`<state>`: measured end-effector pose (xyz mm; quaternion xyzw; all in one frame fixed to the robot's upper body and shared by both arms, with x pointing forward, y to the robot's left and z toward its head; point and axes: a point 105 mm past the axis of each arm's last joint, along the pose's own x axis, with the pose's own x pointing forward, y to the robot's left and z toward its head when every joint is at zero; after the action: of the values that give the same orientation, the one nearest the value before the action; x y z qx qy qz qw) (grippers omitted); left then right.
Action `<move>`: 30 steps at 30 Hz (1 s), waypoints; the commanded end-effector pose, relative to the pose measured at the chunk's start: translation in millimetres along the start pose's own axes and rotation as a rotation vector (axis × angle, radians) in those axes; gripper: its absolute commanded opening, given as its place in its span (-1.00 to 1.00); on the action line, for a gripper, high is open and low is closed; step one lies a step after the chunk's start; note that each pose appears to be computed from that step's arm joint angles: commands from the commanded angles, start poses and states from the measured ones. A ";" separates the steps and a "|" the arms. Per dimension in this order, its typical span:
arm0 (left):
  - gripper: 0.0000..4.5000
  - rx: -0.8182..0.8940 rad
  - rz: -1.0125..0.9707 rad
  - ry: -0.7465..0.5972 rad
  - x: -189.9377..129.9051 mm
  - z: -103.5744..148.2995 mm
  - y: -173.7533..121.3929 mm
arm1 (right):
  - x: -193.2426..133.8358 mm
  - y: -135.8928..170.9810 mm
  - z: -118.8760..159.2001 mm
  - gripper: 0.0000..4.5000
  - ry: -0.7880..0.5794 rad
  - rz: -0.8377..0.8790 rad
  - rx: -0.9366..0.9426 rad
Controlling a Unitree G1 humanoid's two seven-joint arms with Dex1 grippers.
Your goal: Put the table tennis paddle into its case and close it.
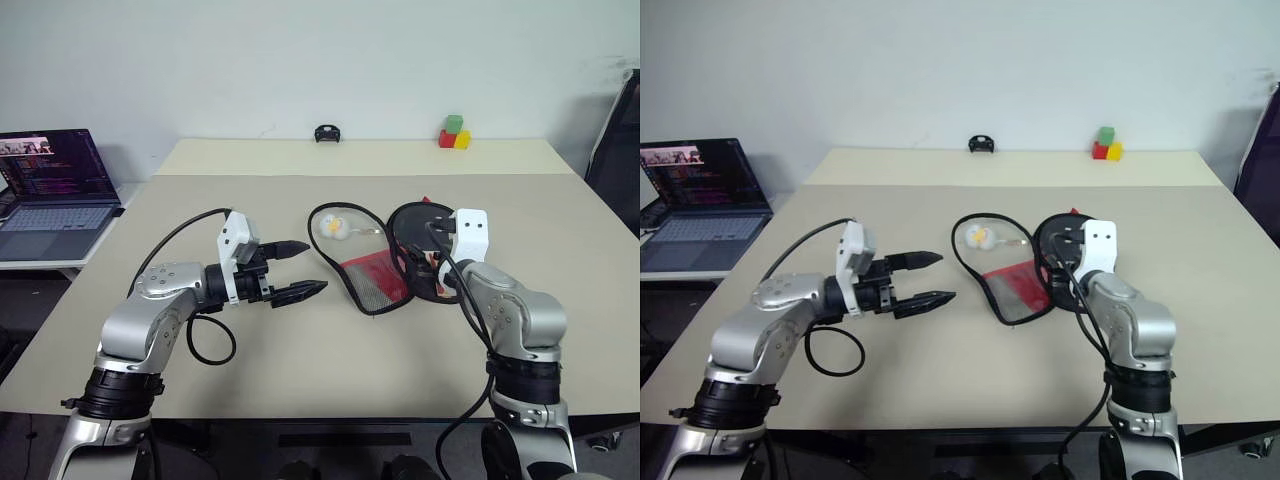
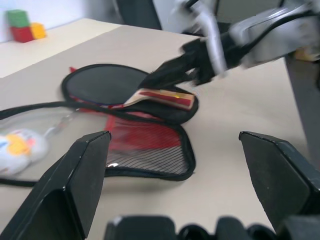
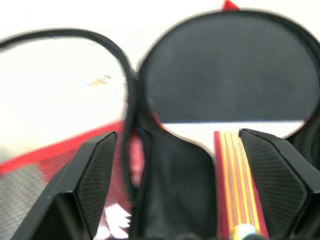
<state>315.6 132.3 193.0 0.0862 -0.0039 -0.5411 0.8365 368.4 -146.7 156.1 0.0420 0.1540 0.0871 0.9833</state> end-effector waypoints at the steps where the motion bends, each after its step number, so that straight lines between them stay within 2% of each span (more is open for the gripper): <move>1: 1.00 0.024 0.084 -0.006 -12.5 1.1 13.2 | -18.5 -4.7 9.1 0.89 -0.020 0.105 -0.059; 7: 1.00 0.025 0.180 0.013 -15.0 -10.3 32.6 | -39.7 -9.0 40.6 0.89 -0.106 0.288 -0.232; 9: 1.00 0.020 0.194 0.028 -12.6 -16.4 36.2 | -57.4 -4.9 58.6 0.89 -0.160 0.430 -0.301; 12: 1.00 0.020 0.218 0.065 -9.9 -27.1 42.2 | -79.8 -7.5 73.2 0.89 -0.152 0.576 -0.277; 18: 1.00 0.014 0.272 0.120 -7.5 -42.7 56.8 | -91.2 -10.9 78.0 0.89 -0.131 0.645 -0.367; 24: 1.00 -0.001 0.341 0.137 2.2 -56.6 69.2 | -96.9 -7.4 79.5 0.89 -0.138 0.680 -0.368; 30: 1.00 -0.057 0.363 0.158 31.3 -72.8 82.4 | -99.1 -8.5 78.8 0.89 -0.134 0.679 -0.364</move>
<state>404.5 151.2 121.2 0.0922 0.0790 -0.3720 0.9203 306.5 -175.7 244.4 -0.0641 0.0765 0.4299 0.8973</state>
